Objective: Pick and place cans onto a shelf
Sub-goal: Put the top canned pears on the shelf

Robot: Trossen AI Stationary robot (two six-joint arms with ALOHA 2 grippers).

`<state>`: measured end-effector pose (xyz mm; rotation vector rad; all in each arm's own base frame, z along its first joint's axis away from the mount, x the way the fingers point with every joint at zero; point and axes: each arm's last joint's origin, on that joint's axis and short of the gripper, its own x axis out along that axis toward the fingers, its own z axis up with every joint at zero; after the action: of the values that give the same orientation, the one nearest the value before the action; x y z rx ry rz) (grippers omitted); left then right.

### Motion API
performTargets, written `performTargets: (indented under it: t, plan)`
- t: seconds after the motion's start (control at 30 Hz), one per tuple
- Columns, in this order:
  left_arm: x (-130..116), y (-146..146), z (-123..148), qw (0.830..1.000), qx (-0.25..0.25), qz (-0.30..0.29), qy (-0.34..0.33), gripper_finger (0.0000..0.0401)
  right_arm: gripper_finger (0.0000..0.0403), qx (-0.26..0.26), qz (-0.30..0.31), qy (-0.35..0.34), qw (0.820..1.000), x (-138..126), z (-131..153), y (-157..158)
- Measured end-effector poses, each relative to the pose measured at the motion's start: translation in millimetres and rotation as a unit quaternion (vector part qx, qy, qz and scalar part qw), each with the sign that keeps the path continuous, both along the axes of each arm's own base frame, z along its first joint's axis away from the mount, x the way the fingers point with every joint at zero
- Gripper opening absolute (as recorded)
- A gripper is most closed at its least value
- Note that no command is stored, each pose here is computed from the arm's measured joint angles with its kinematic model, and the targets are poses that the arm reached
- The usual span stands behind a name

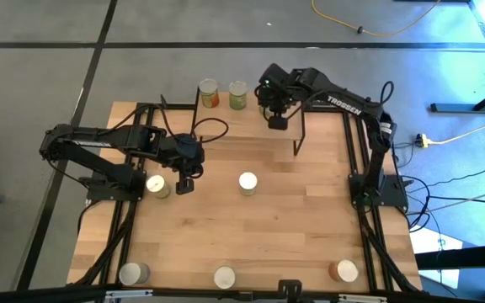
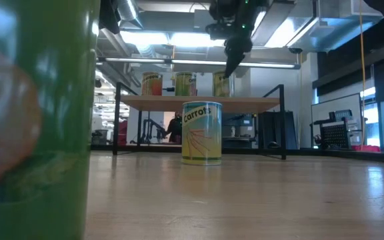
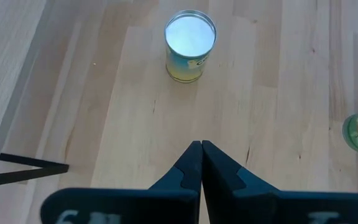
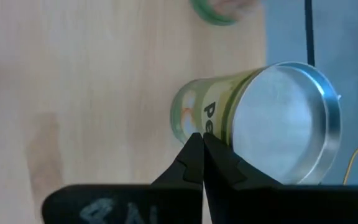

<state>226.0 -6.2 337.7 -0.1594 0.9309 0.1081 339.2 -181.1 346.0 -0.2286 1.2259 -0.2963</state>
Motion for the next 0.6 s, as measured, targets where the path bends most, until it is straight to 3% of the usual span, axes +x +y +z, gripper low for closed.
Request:
performTargets:
  t: [0.6]
  plan:
    - [0.0, 0.7, 0.0, 1.000, 0.006, 0.011, 0.000, 0.0000, 0.0000, -0.012, 0.015, 0.000, 1.000, -3.2, 0.9, -9.4]
